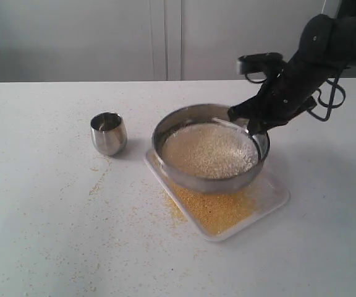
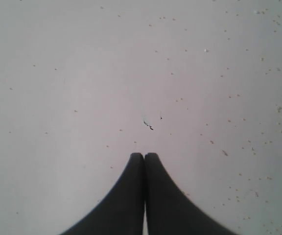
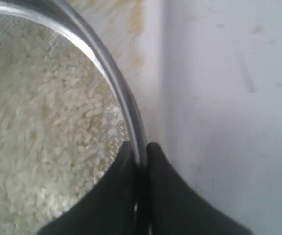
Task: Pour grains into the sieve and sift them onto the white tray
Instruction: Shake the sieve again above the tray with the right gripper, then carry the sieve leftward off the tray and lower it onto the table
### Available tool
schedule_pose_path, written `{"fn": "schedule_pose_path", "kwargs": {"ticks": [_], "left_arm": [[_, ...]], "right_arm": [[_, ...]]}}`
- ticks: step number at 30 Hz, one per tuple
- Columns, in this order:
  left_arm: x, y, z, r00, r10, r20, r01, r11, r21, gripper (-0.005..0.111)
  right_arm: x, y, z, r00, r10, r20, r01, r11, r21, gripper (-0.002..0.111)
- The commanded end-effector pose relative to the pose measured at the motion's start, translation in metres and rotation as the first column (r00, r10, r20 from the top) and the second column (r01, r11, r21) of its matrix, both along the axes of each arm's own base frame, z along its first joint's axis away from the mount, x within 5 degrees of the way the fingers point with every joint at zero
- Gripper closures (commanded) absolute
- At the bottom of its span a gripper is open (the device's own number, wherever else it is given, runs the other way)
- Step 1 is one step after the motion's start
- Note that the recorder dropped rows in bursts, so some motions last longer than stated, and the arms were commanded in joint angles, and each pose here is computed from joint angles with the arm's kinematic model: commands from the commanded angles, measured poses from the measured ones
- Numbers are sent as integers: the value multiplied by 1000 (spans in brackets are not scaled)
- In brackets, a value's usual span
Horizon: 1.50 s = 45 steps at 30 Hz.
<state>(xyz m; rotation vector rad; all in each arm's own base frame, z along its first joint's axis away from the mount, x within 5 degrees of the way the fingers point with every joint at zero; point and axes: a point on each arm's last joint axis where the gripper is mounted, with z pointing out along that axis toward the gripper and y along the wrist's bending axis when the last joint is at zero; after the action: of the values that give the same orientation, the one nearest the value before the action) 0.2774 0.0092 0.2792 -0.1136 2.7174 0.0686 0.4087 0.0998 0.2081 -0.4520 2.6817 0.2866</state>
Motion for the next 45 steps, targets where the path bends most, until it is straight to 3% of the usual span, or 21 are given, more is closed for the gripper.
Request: {"fn": "schedule_pose_path", "kwargs": {"ticks": [1, 2, 3, 4, 5, 6, 9, 10, 12, 16, 30, 33, 39, 45], "left_arm": [[-2, 1, 1, 1000, 13, -4, -13, 1000, -6, 107], [-2, 1, 1, 1000, 13, -4, -13, 1000, -6, 107], [-2, 1, 1, 1000, 13, -4, -13, 1000, -6, 107], [-2, 1, 1, 1000, 13, -4, -13, 1000, -6, 107], [-2, 1, 1, 1000, 13, -4, -13, 1000, -6, 107], [-2, 1, 1, 1000, 13, -4, -13, 1000, -6, 107], [-2, 1, 1, 1000, 13, -2, -13, 1000, -6, 107], [-2, 1, 1, 1000, 13, -2, -13, 1000, -6, 107], [-2, 1, 1, 1000, 13, -2, -13, 1000, -6, 107], [-2, 1, 1, 1000, 13, -2, -13, 1000, -6, 107], [-2, 1, 1, 1000, 13, -2, -13, 1000, -6, 107], [-2, 1, 1, 1000, 13, -2, -13, 1000, -6, 107], [-2, 1, 1, 1000, 13, -2, -13, 1000, -6, 107], [-2, 1, 1, 1000, 13, -2, -13, 1000, -6, 107]], "right_arm": [[-8, 8, 5, 936, 351, 32, -347, 934, -81, 108], [-9, 6, 4, 923, 385, 12, -381, 918, -113, 108], [-6, 2, 3, 957, 289, 21, -285, 952, -113, 108], [1, -8, 4, 998, 44, 33, -42, 997, -62, 108], [3, -12, 3, 994, -108, 21, 109, 994, -4, 108], [4, -11, 3, 986, -169, 11, 169, 985, 35, 108], [-4, 1, 2, 996, 91, 12, -91, 996, -19, 108], [-8, 5, 4, 993, 117, 2, -117, 993, -3, 108], [-12, 15, 11, 996, 86, -18, -85, 994, 75, 108], [-24, 42, 23, 980, 199, 6, -197, 969, 150, 108], [-70, 138, 28, 888, 453, 82, -460, 879, 128, 108], [-85, 170, 20, 841, 527, 125, -539, 836, 102, 108], [-93, 201, 11, 806, 566, 171, -585, 807, 83, 108], [-76, 218, -4, 821, 555, 134, -569, 816, 103, 108]]}}
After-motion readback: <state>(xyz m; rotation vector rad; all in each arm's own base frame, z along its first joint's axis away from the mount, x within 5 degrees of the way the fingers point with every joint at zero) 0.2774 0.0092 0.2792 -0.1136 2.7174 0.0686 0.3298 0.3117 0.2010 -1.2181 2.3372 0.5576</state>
